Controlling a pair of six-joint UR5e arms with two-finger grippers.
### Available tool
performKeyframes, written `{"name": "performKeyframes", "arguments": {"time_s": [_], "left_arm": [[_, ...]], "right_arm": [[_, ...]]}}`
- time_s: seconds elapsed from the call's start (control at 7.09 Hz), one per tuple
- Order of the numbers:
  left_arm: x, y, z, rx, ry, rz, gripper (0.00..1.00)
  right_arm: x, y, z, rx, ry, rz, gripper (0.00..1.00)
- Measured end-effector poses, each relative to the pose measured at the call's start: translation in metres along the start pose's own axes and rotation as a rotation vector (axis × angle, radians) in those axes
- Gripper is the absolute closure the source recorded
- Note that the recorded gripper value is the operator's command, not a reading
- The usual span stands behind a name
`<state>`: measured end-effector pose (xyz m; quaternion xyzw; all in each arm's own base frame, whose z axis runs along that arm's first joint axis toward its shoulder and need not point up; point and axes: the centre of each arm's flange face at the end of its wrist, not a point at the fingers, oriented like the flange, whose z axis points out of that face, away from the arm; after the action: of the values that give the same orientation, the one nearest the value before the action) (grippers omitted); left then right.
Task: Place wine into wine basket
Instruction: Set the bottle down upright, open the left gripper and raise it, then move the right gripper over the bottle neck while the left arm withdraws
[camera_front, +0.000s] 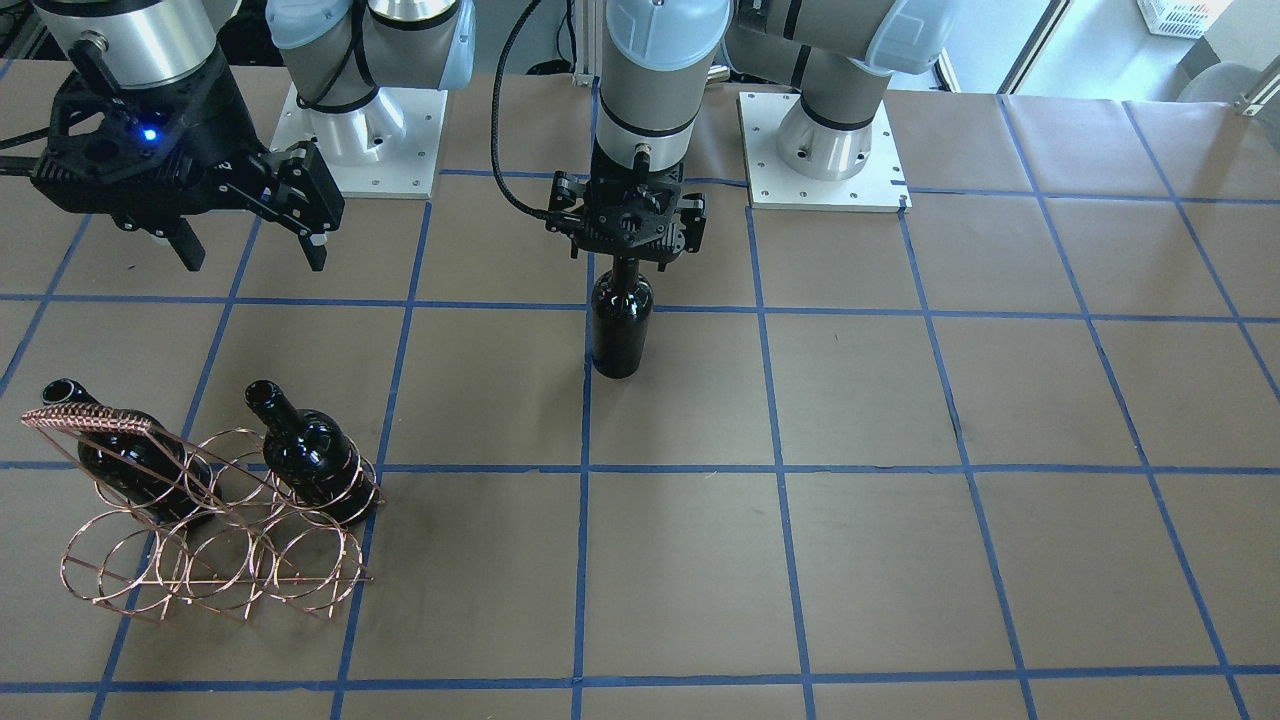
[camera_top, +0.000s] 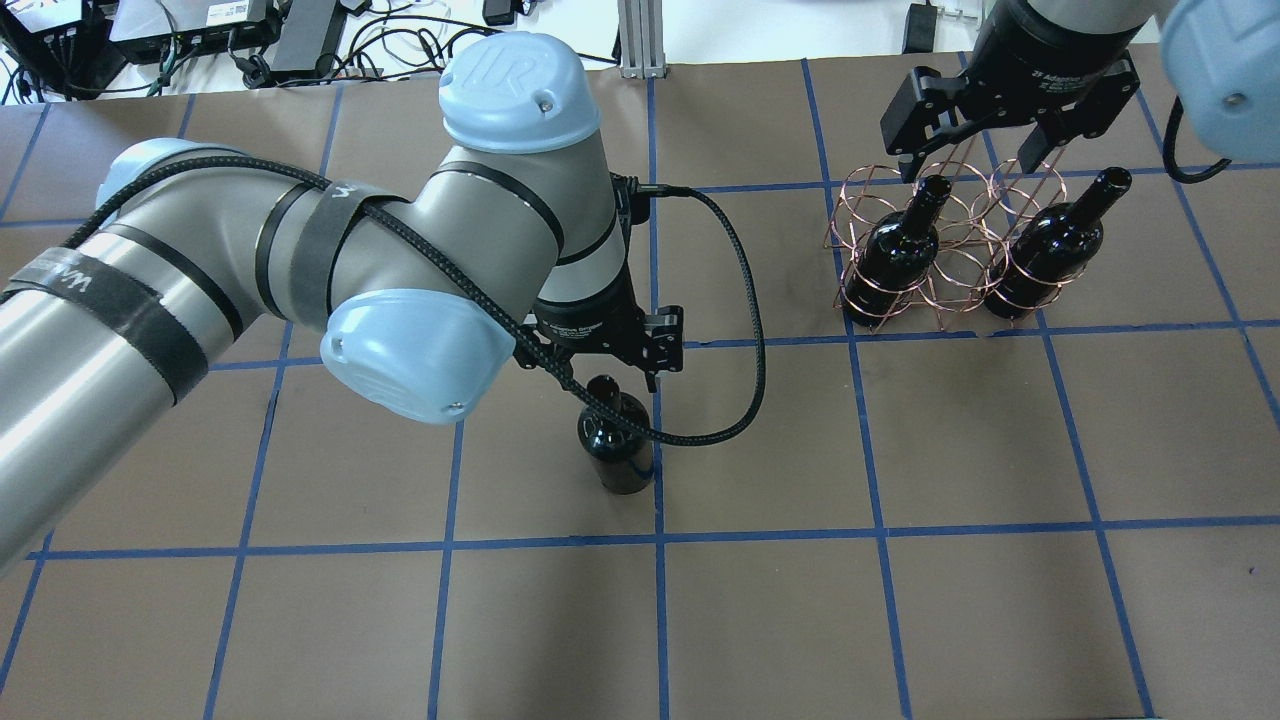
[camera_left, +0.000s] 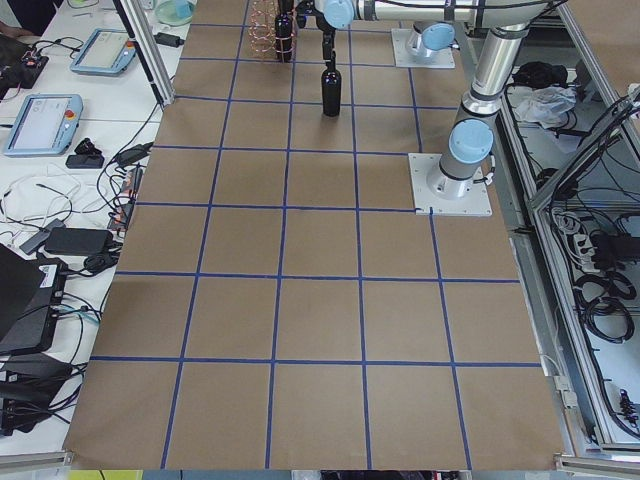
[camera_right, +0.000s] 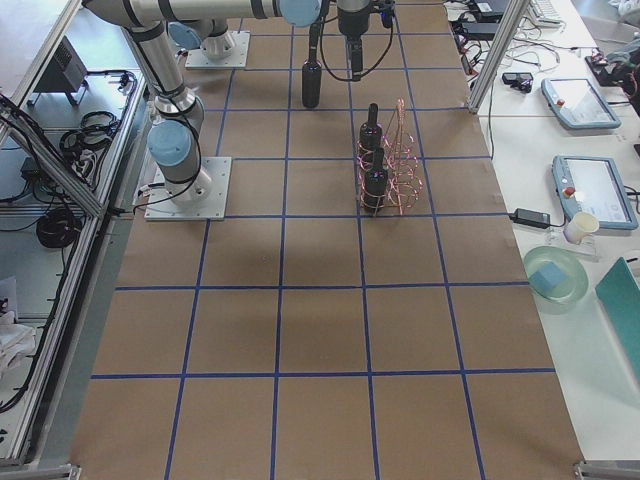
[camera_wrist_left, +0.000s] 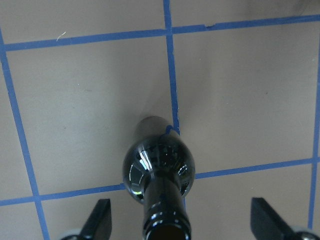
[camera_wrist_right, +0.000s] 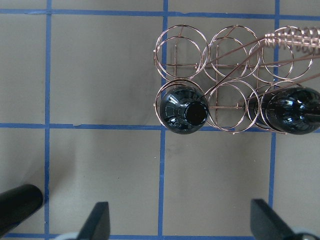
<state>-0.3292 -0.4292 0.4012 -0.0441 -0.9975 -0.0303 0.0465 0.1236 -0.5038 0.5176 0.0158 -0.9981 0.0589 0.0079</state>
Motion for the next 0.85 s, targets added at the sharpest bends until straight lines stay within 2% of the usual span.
{"name": "performKeyframes", "arguments": {"time_s": [0.42,0.56,0.85], "left_arm": [[-0.018,-0.026,-0.068,0.081,0.030,-0.044,0.00],[-0.041,-0.040,-0.092,0.101,0.033,-0.062,0.00],[-0.105,-0.062,-0.125,0.119,0.017,-0.013,0.00]], "right_arm": [[0.000,-0.001,0.000,0.006,-0.002,-0.003,0.00],[0.001,-0.001,0.000,0.008,-0.002,-0.006,0.00],[0.001,-0.002,0.000,0.011,-0.002,-0.011,0.00]]}}
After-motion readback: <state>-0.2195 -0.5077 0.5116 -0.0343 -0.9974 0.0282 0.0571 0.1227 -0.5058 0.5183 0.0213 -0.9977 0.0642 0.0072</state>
